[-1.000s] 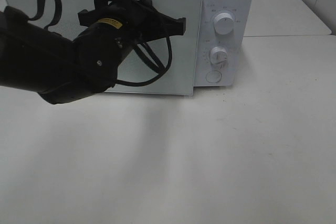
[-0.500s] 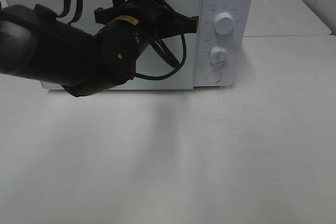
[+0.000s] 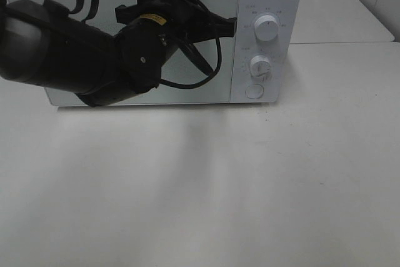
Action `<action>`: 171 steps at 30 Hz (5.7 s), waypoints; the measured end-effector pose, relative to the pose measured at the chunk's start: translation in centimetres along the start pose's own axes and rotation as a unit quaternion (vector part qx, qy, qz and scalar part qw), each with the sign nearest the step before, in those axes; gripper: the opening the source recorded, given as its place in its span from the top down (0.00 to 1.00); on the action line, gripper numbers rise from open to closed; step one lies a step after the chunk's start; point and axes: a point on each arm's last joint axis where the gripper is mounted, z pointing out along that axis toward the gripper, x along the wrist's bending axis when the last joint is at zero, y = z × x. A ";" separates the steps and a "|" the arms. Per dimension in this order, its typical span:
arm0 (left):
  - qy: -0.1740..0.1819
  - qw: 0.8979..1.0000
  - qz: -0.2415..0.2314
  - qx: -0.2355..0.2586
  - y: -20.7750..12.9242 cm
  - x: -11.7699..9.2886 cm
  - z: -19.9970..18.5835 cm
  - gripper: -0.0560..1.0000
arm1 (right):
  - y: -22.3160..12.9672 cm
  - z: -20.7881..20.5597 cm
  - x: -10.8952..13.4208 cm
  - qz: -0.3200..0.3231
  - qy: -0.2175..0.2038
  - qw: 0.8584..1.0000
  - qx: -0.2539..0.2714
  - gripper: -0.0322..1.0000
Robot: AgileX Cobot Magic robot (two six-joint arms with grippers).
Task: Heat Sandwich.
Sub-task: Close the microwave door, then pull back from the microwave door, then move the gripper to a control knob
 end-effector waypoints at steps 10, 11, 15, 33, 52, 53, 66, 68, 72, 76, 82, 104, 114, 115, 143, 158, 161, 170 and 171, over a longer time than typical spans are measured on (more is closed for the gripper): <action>-0.007 1.000 0.019 0.005 1.0 -1.4 -1.2 0.94 | 0.0 0.0 0.0 0.000 0.000 1.000 0.000 0.23; -0.007 1.000 0.019 0.005 1.0 -1.4 -1.2 0.94 | 0.0 0.0 0.0 0.000 0.000 1.000 0.000 0.23; -0.010 1.000 0.017 0.021 1.0 -1.5 -2.5 0.94 | 0.0 0.0 0.0 0.000 0.000 1.000 0.000 0.23; -0.141 0.968 -0.001 0.208 0.3 -0.7 -6.6 0.94 | 0.0 0.0 0.0 0.000 0.000 1.000 0.000 0.23; -0.192 0.845 -0.132 0.481 2.5 8.3 -10.6 0.02 | 0.0 0.0 0.0 0.000 0.000 1.000 0.000 0.23; -0.188 0.844 -0.130 0.486 3.3 9.2 -11.4 0.02 | 0.0 0.0 0.0 0.000 0.000 1.000 0.000 0.23; -0.069 0.871 -0.114 0.472 7.9 16.5 -16.5 0.02 | 0.0 0.0 0.0 0.000 0.000 1.000 0.000 0.23; -0.055 0.871 -0.109 0.477 8.0 17.0 -16.9 0.02 | 0.0 0.0 0.0 0.000 0.000 1.000 0.000 0.23; 0.007 0.868 -0.100 0.487 8.5 19.1 -18.5 0.02 | 0.0 0.0 0.0 0.000 0.000 1.000 0.000 0.23; 0.051 0.870 -0.090 0.482 9.2 20.3 -20.0 0.02 | 0.0 0.0 0.0 0.000 0.000 1.000 0.000 0.23; 0.075 0.878 -0.093 0.464 9.0 20.5 -23.1 0.01 | 0.0 0.0 0.0 0.000 0.000 1.000 0.000 0.23; 0.071 0.921 -0.037 0.380 3.9 17.2 -35.2 0.01 | 0.0 0.0 0.0 0.000 0.000 1.000 0.000 0.23; 0.069 0.943 -0.021 0.324 3.0 16.7 -36.4 0.01 | 0.0 0.0 0.0 0.000 0.000 1.000 0.000 0.23; 0.069 0.944 -0.023 0.321 2.9 16.7 -36.4 0.01 | 0.0 0.0 0.0 0.000 0.000 1.000 0.000 0.23; 0.078 0.977 -0.033 0.195 3.0 15.3 -39.8 0.01 | 0.0 0.0 0.0 0.000 0.000 1.000 0.000 0.23; 0.080 0.985 -0.022 0.151 2.8 14.8 -41.2 0.01 | 0.0 0.0 0.0 0.000 0.000 1.000 0.000 0.23; 0.080 0.985 -0.022 0.151 2.8 14.8 -41.2 0.01 | 0.0 0.0 0.0 0.000 0.000 1.000 0.000 0.23; 0.080 0.985 -0.022 0.150 2.8 14.8 -41.2 0.01 | 0.0 0.0 0.0 0.000 0.000 1.000 0.000 0.23; 0.080 0.985 -0.022 0.150 2.8 14.8 -41.2 0.01 | 0.0 0.0 0.0 0.000 0.000 1.000 0.000 0.23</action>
